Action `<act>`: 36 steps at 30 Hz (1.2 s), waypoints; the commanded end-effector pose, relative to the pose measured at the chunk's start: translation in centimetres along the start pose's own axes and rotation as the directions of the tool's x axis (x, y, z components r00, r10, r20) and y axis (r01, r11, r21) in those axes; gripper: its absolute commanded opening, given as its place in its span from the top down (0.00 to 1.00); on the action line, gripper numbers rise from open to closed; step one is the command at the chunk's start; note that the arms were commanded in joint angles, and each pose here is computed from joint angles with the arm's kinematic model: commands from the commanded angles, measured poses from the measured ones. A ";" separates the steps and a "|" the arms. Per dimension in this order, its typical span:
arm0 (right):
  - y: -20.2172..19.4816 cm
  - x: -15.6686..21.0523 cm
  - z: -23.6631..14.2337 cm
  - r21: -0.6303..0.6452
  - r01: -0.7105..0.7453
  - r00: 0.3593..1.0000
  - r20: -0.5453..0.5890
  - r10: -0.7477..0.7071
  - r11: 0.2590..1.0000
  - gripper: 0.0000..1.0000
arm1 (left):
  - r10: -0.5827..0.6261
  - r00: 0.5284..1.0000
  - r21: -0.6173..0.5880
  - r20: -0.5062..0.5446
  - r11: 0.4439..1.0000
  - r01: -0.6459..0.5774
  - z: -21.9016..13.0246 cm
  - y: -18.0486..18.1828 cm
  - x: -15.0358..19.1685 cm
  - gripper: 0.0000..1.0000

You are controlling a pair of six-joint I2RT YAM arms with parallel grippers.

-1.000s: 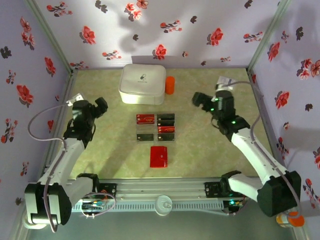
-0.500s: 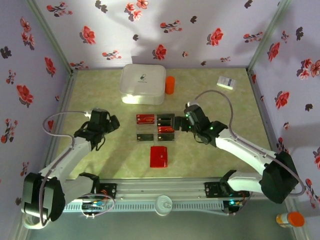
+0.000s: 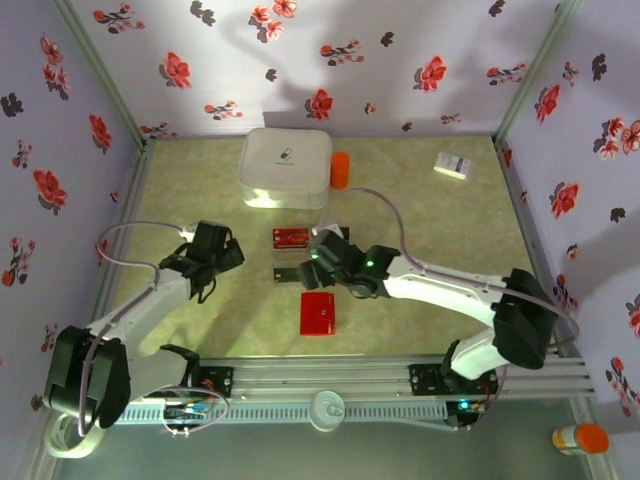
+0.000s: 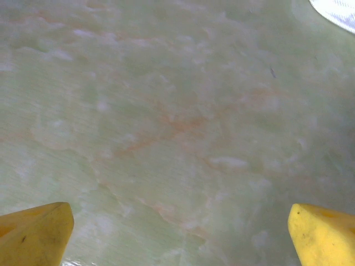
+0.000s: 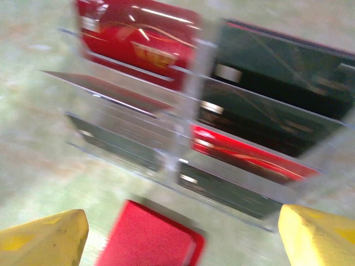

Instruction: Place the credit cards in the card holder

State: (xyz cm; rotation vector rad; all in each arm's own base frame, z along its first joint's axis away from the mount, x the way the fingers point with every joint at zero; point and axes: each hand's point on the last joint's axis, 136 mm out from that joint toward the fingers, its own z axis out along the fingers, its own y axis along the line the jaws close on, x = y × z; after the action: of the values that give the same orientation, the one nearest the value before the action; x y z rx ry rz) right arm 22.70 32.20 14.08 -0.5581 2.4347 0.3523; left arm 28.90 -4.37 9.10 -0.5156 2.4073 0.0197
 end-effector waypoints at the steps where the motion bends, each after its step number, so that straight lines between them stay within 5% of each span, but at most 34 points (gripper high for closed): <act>1: 3.3 -1.0 0.5 -0.019 0.064 0.998 0.002 -0.064 0.998 0.12 | -0.075 0.996 -0.033 0.050 0.997 0.076 -0.7 1.6 -2.9 0.00; 9: 12.1 -2.3 4.8 -0.134 0.116 0.992 -0.034 -0.122 0.984 0.23 | -0.277 0.957 -0.049 0.082 0.958 0.282 -0.1 5.1 -6.6 0.00; 16: 15.3 -1.9 9.8 -0.095 0.142 0.985 -0.083 -0.150 0.985 0.30 | -0.353 0.933 -0.067 0.071 0.932 0.357 0.5 7.0 -7.9 0.00; 22: 14.1 -1.1 13.2 0.038 0.132 0.988 -0.092 -0.128 0.991 0.28 | -0.343 0.936 -0.074 0.076 0.934 0.348 0.3 7.6 -8.1 0.00; 36: 5.5 -2.2 14.0 0.267 0.054 0.998 -0.057 -0.040 0.962 0.26 | -0.327 0.941 -0.065 0.088 0.941 0.333 -0.4 7.7 -8.2 0.00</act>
State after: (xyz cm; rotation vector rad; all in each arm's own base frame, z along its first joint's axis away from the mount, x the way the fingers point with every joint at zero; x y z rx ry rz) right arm 26.64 45.71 3.58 -0.6301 2.4799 0.0438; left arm 31.59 5.48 12.50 -0.9543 2.2314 -0.0064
